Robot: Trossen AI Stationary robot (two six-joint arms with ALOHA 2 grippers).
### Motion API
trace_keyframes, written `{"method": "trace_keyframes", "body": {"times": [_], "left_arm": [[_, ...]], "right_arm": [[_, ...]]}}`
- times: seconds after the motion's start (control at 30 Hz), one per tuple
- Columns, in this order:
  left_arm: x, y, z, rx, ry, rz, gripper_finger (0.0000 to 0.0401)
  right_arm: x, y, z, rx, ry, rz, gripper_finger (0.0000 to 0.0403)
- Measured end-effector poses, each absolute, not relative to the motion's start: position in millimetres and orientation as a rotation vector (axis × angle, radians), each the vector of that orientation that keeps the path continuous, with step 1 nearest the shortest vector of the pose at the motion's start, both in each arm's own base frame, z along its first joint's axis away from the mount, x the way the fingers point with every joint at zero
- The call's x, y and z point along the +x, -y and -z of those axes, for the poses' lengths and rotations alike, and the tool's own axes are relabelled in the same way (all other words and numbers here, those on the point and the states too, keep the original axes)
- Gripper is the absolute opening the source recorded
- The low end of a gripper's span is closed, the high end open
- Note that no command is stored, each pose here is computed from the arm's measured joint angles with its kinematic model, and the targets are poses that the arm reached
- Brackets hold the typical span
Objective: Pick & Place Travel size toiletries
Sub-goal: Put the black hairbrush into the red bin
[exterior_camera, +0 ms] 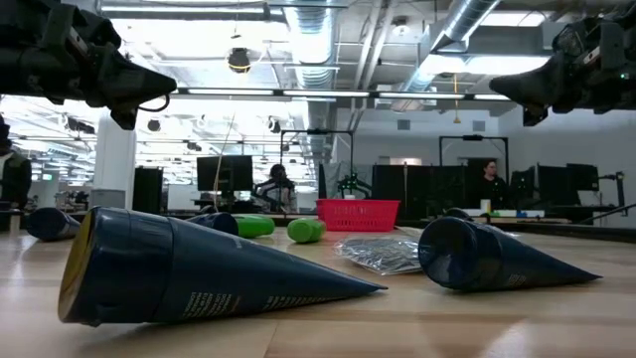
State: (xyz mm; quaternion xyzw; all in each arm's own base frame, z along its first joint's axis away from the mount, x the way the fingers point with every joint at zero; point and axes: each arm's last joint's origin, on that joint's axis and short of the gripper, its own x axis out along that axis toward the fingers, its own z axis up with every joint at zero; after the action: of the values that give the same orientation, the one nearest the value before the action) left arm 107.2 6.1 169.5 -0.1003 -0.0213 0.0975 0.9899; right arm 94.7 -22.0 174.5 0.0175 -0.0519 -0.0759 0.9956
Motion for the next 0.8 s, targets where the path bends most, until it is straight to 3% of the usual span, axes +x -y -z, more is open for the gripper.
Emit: {"method": "trace_keyframes", "body": {"times": [0.27,0.43,0.6,0.8], "left_arm": [[107,-6,-170,-0.202,0.050,-0.195,0.0013],[107,-6,-171,-0.202,0.054,-0.194,0.0013],[107,-6,-171,-0.202,0.057,-0.194,0.0013],[107,-6,-171,-0.203,0.061,-0.194,0.0013]], "right_arm": [[86,21,-208,0.112,0.379,0.155,0.0001],[71,21,-252,-0.002,0.525,0.314,0.0034],[62,23,-303,-0.148,0.494,0.494,0.0094],[75,27,-360,-0.184,0.257,0.528,0.0167]]}}
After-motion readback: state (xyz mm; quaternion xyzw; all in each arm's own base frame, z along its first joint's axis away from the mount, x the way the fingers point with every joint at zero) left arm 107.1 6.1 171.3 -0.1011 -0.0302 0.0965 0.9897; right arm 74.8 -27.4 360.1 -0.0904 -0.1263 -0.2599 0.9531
